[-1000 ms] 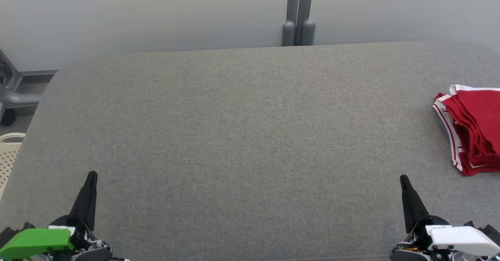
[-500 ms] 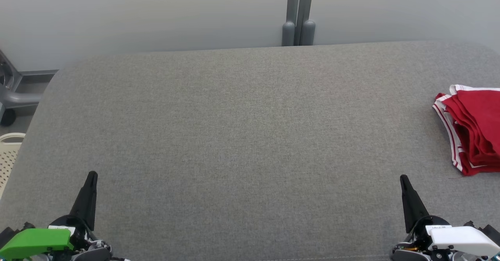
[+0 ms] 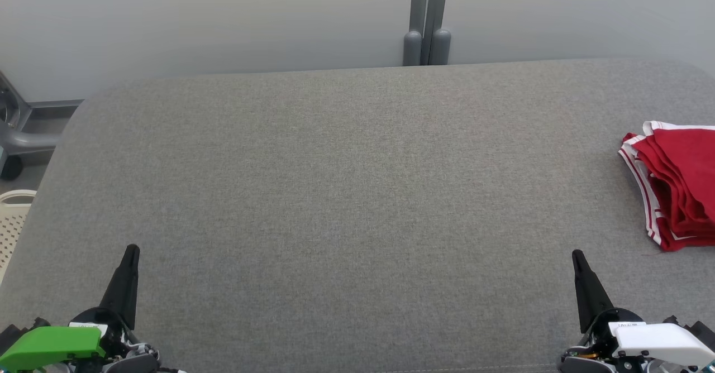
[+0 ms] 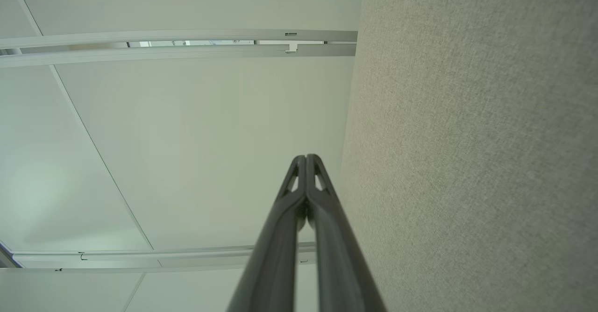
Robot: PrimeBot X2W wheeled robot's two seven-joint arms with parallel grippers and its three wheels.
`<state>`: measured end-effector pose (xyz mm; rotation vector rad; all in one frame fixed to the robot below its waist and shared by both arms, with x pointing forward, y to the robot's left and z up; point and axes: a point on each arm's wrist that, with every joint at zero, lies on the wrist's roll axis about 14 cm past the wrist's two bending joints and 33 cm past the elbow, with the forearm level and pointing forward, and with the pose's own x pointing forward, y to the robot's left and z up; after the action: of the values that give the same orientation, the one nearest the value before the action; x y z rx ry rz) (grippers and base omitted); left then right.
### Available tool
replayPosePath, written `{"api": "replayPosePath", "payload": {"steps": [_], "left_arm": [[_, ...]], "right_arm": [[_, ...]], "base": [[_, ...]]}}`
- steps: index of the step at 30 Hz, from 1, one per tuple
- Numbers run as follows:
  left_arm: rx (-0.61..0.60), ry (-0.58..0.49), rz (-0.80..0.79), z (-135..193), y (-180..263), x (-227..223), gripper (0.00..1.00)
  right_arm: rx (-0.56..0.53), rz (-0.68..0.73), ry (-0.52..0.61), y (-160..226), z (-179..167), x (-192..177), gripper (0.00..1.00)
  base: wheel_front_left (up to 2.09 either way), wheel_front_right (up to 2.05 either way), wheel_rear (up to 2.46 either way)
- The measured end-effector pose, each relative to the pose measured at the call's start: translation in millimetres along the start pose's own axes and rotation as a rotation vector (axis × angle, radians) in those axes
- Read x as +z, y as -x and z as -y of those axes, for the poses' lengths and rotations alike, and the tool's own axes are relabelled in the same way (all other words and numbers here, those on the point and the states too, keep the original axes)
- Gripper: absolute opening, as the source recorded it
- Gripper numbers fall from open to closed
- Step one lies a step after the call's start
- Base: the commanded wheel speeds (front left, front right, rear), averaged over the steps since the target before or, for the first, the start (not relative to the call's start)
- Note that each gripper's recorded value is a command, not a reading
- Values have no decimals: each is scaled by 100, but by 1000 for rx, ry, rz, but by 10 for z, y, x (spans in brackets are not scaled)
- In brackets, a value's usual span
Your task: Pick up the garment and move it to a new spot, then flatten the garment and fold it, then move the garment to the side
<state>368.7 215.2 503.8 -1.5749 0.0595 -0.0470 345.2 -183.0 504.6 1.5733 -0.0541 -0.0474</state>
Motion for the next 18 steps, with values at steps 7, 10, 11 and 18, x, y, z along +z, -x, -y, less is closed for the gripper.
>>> {"api": "replayPosePath", "payload": {"steps": [7,10,11,18], "left_arm": [[0,0,0,0,0,0,0],[0,0,0,0,0,0,0],[0,0,0,0,0,0,0],[0,0,0,0,0,0,0]], "right_arm": [[0,0,0,0,0,1,0],[0,0,0,0,0,1,0],[0,0,0,0,0,1,0],[0,0,0,0,0,1,0]], "base": [[0,0,0],[0,0,0],[0,0,0],[0,0,0]]}}
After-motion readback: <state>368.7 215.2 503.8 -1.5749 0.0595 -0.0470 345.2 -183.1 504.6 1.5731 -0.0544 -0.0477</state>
